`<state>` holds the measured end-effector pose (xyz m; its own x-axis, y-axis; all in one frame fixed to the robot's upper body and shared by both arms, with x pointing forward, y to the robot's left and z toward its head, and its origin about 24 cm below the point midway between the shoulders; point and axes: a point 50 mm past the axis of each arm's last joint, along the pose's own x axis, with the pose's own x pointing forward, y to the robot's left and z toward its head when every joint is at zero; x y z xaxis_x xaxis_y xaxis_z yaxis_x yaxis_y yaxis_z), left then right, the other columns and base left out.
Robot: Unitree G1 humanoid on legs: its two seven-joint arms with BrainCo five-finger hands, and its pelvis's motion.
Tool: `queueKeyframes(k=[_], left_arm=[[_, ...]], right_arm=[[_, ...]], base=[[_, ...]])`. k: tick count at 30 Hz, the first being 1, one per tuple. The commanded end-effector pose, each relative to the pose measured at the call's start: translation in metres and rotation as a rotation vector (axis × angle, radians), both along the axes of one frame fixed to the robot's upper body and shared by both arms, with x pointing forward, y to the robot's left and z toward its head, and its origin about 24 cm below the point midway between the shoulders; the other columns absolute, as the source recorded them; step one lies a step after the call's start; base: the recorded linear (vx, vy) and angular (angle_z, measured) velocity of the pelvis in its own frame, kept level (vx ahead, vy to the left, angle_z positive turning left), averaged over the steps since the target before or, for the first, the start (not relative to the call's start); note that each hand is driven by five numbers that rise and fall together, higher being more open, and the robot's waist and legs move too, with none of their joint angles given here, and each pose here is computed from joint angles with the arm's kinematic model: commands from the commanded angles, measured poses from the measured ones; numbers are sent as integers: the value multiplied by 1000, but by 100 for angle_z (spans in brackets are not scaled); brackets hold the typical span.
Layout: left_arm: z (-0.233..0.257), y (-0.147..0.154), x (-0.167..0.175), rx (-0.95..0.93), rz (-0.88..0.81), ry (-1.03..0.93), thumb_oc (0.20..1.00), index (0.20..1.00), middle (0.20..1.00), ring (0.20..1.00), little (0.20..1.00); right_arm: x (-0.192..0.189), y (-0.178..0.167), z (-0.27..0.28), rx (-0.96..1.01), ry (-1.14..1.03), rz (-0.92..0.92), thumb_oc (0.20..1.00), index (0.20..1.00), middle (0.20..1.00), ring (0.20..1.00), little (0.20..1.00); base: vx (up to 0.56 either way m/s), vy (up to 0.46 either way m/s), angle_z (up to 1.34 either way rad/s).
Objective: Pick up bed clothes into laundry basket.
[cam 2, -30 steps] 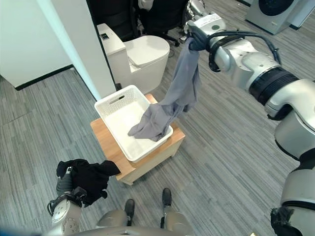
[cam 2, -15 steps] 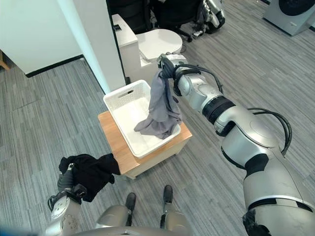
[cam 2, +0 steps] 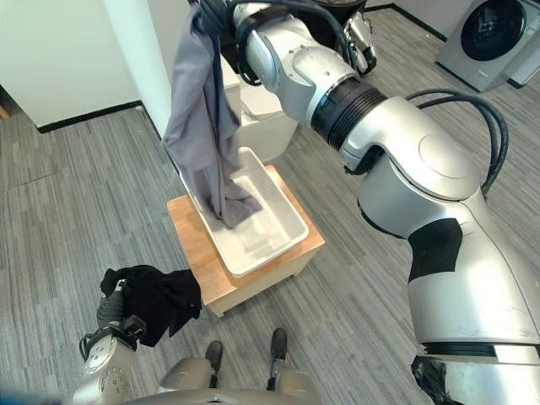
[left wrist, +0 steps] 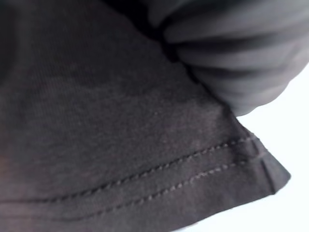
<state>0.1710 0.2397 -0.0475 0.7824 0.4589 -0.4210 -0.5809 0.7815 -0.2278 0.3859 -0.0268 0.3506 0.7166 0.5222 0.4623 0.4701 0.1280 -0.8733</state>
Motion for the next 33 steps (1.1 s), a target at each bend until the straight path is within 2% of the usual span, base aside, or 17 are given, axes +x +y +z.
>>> queueKeyframes(k=[1, 11, 15, 16, 21, 24, 30, 32, 33], left_arm=[[21, 4, 10, 55, -7, -120, 200, 200, 200, 200, 200], [24, -1, 9, 50, -32, -127, 200, 200, 200, 200, 200], [26, -3, 12, 53, -54, -132, 200, 200, 200, 200, 200], [25, -3, 12, 52, -52, -132, 200, 200, 200, 200, 200], [24, -5, 13, 59, -71, -126, 200, 200, 200, 200, 200], [21, -6, 11, 45, -68, -118, 200, 200, 200, 200, 200], [22, -3, 12, 40, -51, -129, 200, 200, 200, 200, 200], [29, 2, 16, 47, -21, -160, 200, 200, 200, 200, 200], [37, 7, 21, 68, -4, -194, 200, 200, 200, 200, 200]], right_arm=[[-1, -16, 36, 54, -117, -91, 200, 200, 200, 200, 200], [26, -52, -9, -92, 20, -276, 200, 200, 200, 200, 200], [35, -67, -35, -92, 115, -324, 200, 200, 200, 200, 200], [37, -73, -48, -83, 163, -334, 1000, 1000, 1000, 1000, 1000], [40, -71, -91, -175, 352, -317, 1000, 1000, 1000, 1000, 1000], [27, -47, -102, -208, 437, -147, 1000, 1000, 1000, 1000, 1000], [10, -36, -97, -261, 452, -7, 1000, 1000, 1000, 1000, 1000], [-7, -35, -90, -170, 451, 122, 1000, 1000, 1000, 1000, 1000], [-28, -39, -87, 8, 473, 267, 1000, 1000, 1000, 1000, 1000]], base=[[-13, 18, 5], [-33, 6, 7], [-34, -5, 8], [-1, 6, 4], [9, 5, -2], [17, 15, -14], [2, 1, -1], [5, 4, 2], [9, -2, -7]])
